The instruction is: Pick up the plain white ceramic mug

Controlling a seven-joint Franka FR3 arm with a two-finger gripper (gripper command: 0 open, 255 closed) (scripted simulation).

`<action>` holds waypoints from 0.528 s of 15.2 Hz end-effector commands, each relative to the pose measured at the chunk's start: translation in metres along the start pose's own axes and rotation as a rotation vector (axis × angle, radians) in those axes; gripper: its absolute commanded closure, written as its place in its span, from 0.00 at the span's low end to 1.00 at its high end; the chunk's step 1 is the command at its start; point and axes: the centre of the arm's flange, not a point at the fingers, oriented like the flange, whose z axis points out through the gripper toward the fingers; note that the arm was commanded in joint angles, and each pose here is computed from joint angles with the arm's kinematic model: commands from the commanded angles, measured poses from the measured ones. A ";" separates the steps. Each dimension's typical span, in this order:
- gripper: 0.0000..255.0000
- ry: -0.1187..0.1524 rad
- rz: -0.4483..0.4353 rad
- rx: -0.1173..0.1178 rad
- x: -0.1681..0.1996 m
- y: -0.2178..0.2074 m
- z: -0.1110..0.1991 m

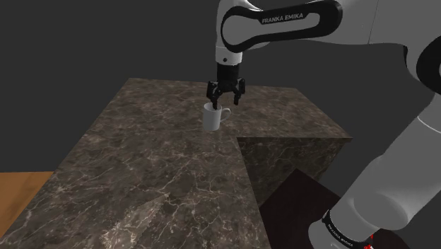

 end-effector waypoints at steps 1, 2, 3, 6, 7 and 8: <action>0.00 -0.020 0.032 0.006 0.028 -0.010 0.007; 0.00 -0.030 0.047 0.009 0.041 -0.016 0.011; 0.00 -0.040 0.061 0.012 0.053 -0.022 0.014; 0.00 -0.068 0.105 0.021 0.091 -0.038 0.026; 0.00 -0.074 0.114 0.023 0.098 -0.041 0.028; 0.00 -0.074 0.114 0.023 0.098 -0.041 0.033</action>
